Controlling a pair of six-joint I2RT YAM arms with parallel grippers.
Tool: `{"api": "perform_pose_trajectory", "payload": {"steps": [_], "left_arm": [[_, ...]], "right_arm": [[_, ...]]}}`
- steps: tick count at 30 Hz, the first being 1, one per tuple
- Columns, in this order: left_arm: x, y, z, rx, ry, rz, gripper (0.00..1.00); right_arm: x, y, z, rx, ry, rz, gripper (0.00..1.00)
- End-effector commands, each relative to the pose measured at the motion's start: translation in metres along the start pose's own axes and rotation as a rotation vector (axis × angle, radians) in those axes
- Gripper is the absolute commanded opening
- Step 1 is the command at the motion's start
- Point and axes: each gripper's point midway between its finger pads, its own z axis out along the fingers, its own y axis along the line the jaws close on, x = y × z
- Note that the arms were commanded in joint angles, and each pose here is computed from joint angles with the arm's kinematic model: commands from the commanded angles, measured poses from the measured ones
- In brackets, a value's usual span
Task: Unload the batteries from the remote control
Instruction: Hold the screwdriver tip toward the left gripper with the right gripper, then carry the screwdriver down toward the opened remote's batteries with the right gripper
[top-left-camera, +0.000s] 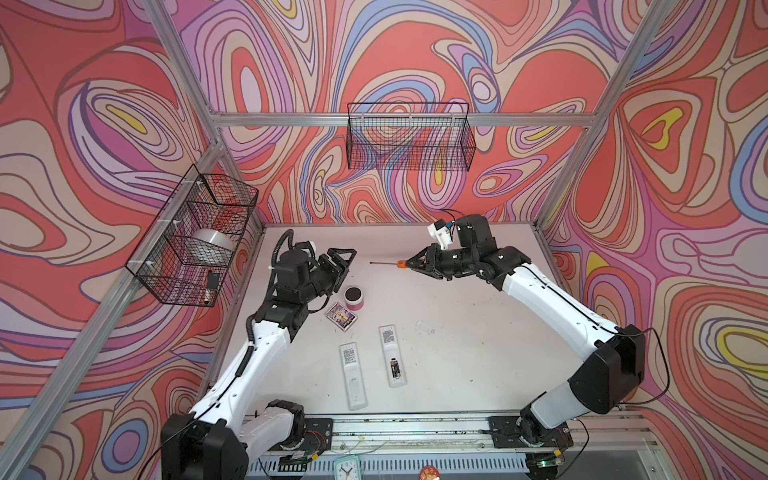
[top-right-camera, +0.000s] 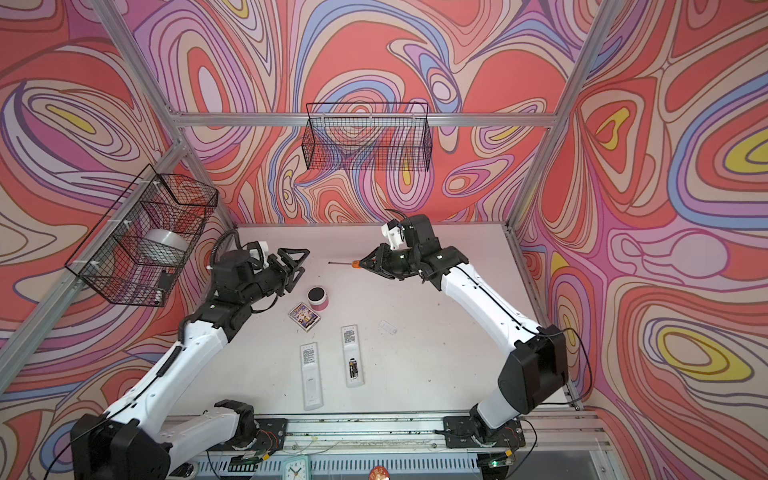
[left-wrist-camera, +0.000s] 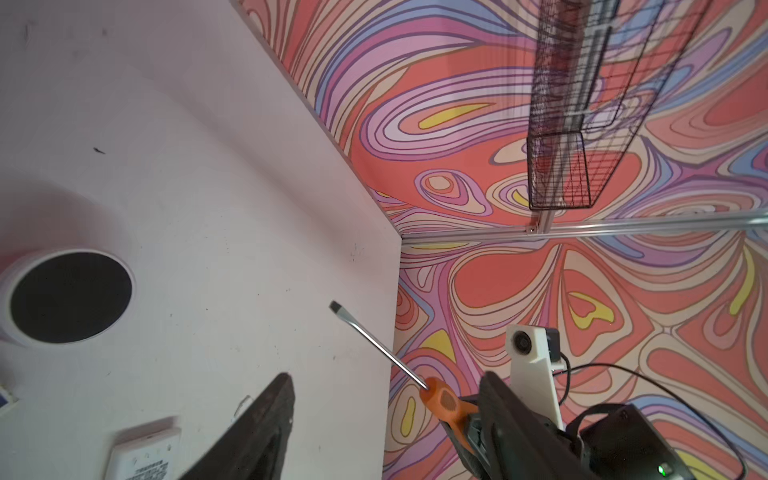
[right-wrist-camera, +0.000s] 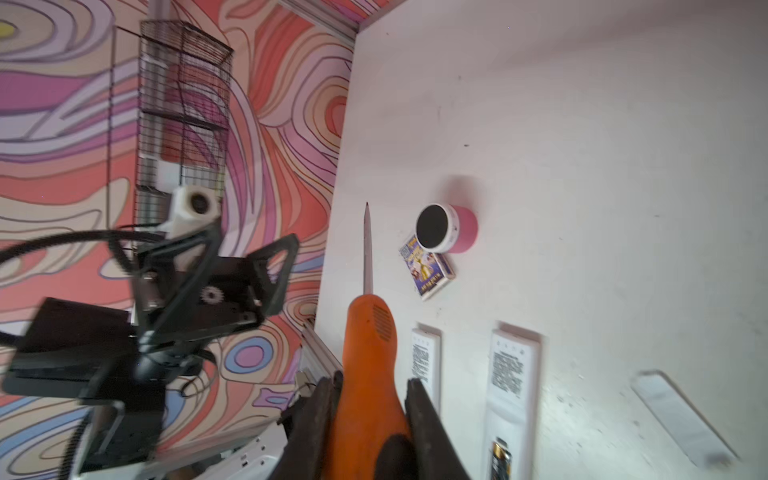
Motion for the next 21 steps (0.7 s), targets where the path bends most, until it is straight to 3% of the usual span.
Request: {"api": "perform_pose_trajectory", "payload": {"steps": [1,6,11,21], "left_arm": [[0.036,0.06,-0.034,-0.311,0.185,0.251,0.8],[0.05,0.073,-0.036,-0.318,0.232,0.232,0.81],[0.054,0.075,-0.028,-0.303,0.258,0.206,0.81],[0.065,0.084,-0.019,-0.304,0.33,0.183,0.81]], "right_arm": [[0.087,-0.046,-0.003,0.183,0.367,-0.001,0.02],[0.145,-0.024,0.001,0.192,0.562,-0.049,0.02],[0.187,-0.021,0.019,0.264,0.668,-0.077,0.01],[0.209,-0.055,0.028,0.475,0.736,-0.125,0.01]]}}
